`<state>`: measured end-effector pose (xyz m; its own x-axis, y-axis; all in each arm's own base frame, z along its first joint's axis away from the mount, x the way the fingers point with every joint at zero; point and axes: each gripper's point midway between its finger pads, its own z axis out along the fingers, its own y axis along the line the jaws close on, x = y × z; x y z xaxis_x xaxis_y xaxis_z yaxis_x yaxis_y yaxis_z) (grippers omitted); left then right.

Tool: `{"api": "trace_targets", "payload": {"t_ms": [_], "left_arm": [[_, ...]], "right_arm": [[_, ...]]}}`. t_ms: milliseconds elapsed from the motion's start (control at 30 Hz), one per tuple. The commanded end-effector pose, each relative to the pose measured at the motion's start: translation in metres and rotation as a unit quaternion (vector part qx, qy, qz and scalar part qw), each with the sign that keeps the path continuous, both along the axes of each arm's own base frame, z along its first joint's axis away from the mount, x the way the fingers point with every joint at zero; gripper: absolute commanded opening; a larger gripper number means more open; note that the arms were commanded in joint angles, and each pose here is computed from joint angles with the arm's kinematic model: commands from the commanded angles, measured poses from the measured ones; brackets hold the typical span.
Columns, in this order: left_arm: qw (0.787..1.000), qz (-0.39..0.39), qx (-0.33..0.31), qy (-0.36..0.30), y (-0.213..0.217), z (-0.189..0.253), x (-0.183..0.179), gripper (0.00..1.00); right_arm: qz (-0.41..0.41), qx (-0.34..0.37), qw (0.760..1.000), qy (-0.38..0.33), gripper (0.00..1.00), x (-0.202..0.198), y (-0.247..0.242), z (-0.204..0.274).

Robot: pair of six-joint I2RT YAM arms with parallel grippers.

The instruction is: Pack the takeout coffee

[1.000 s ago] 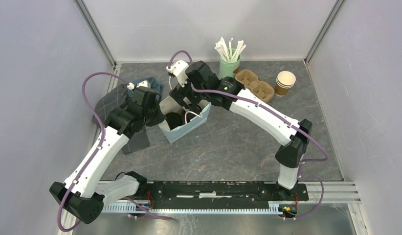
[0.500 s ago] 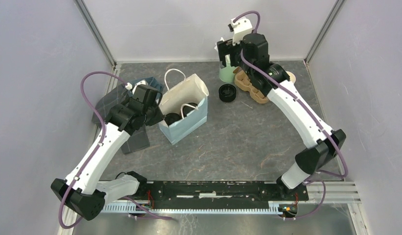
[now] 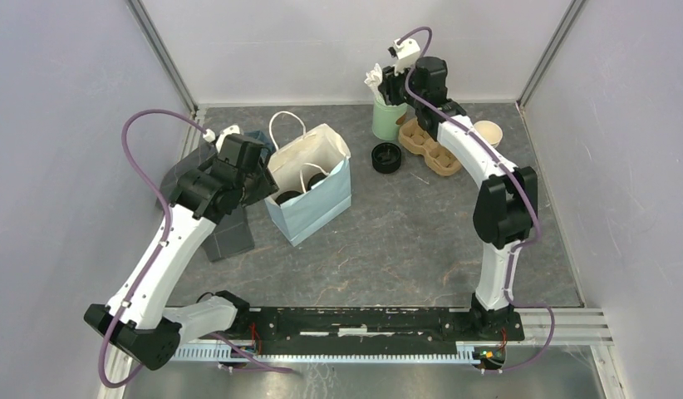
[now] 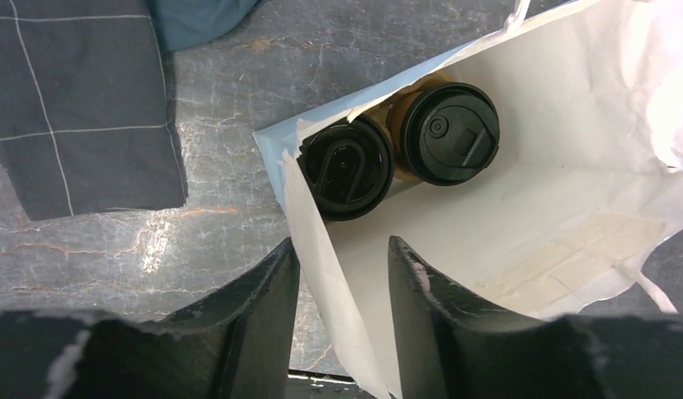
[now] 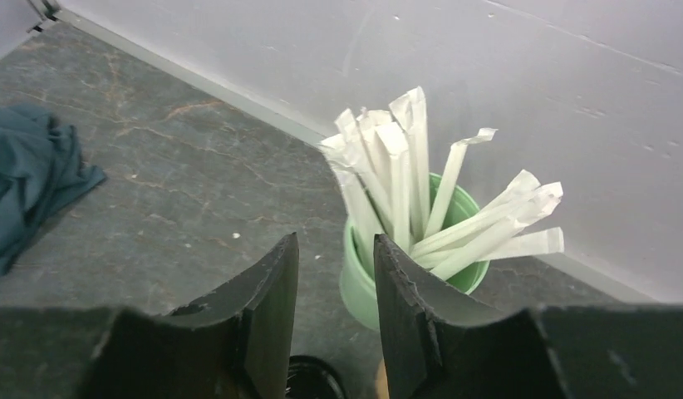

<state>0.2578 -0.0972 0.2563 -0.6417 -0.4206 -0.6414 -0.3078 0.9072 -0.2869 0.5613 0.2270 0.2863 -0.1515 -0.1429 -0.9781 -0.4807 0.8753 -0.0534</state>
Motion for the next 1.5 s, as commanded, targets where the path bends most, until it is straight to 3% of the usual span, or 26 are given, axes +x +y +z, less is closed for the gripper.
{"api": "trace_targets", "payload": {"t_ms": [0,267,767,900,1033,1200,1467], "left_arm": [[0.999,-0.015,0.021,-0.032,0.010,0.025,-0.003,0.54],[0.991,-0.064,0.006,-0.116,0.007,0.076,-0.008,0.69],[0.984,-0.088,0.013,-0.151,0.009,0.102,-0.011,0.70],[0.984,-0.090,0.018,-0.151,0.009,0.103,-0.010,0.70],[0.984,-0.092,0.022,-0.149,0.008,0.103,-0.008,0.70],[0.984,-0.091,0.023,-0.151,0.009,0.105,-0.009,0.70],[0.980,-0.097,0.009,-0.172,0.004,0.111,-0.006,0.69]], "right_arm": [[0.046,0.006,0.995,-0.088,0.43,0.025,0.007,0.035],[0.032,-0.012,0.994,-0.105,0.41,0.059,-0.013,0.007],[0.039,0.005,0.994,-0.103,0.36,0.097,0.002,-0.033],[0.026,0.001,0.994,-0.104,0.26,0.103,-0.001,-0.043],[0.028,-0.006,0.993,-0.113,0.06,0.107,0.002,-0.043],[0.027,-0.005,0.990,-0.141,0.00,0.101,0.001,-0.005],[0.000,-0.014,0.977,-0.212,0.00,0.067,-0.020,0.096]]}}
